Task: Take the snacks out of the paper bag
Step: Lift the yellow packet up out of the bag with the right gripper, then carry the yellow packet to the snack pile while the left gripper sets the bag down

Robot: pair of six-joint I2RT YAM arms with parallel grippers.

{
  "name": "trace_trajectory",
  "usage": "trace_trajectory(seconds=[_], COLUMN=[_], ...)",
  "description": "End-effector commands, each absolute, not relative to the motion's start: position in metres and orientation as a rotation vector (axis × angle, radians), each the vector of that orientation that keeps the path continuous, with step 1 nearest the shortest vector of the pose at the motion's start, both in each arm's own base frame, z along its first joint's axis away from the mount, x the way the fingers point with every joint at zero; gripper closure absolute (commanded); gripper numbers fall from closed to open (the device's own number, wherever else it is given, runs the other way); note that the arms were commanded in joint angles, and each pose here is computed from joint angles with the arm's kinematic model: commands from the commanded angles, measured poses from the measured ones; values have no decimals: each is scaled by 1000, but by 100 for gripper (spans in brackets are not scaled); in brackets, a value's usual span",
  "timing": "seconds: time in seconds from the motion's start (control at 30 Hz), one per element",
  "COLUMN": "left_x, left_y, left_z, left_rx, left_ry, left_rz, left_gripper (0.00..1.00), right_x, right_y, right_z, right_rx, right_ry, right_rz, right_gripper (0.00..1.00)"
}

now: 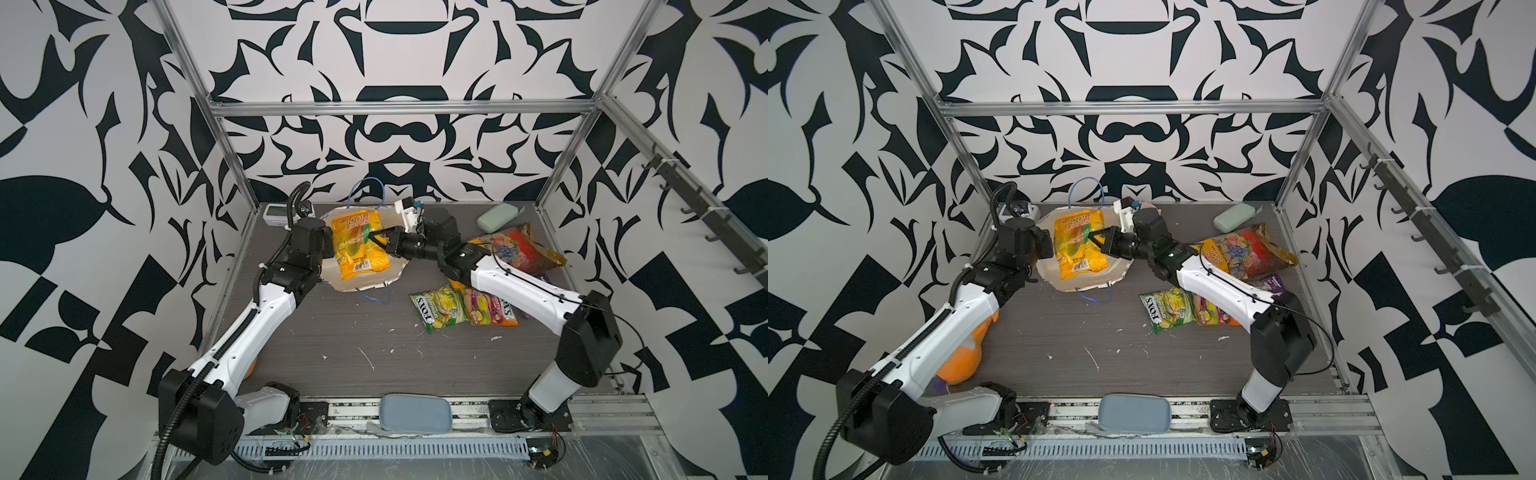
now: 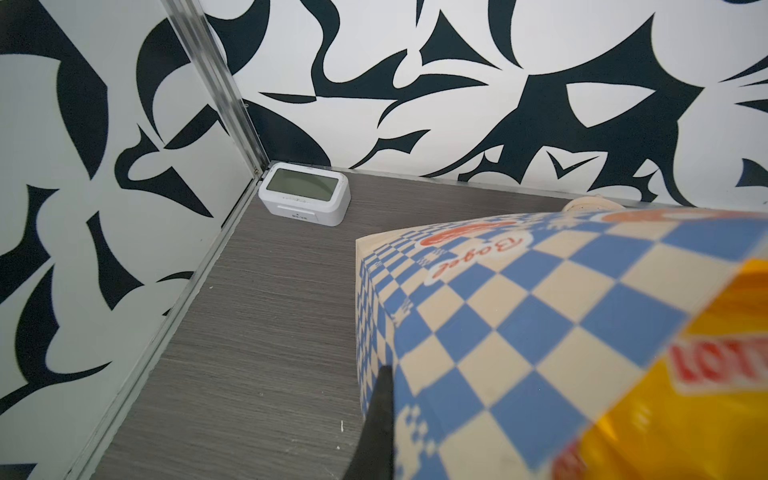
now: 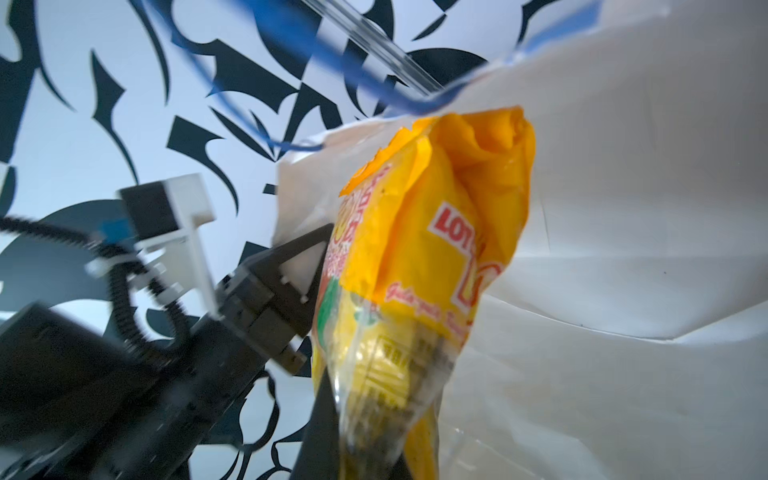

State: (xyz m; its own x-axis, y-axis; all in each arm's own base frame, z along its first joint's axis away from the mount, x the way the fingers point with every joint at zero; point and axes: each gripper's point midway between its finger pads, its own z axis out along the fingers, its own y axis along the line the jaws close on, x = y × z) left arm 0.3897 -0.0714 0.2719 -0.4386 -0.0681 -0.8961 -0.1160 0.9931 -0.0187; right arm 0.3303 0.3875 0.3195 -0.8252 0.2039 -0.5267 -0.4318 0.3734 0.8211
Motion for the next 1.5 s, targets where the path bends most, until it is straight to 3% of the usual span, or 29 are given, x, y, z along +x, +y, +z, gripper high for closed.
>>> trace_trajectory(seconds=[0.0, 0.47, 0.73, 0.97, 1.2, 1.47], left_x=[393, 422, 427, 435, 439, 445], left_y=[-69, -61, -61, -62, -58, -69], left_z=[260, 249, 231, 226, 227, 228], left_rx=[-133, -73, 51, 76, 88, 137], left_ry=[2125, 2364, 2531, 2549, 2652, 2687], left_rz=[41, -112, -290, -346, -309, -360], left_gripper=[100, 100, 100, 100, 100, 100], right_x=[299, 261, 290, 348, 375, 396], right_y=[372, 298, 234, 187, 192, 204], right_z=[426, 503, 506, 440, 341, 269], right_rx=[-410, -425, -222, -37, -33, -49], right_ry=[1758, 1582, 1638, 1826, 2065, 2172], right_rz=[1541, 1415, 1249, 1118, 1086, 1048], right_gripper=[100, 100, 100, 100, 100, 100])
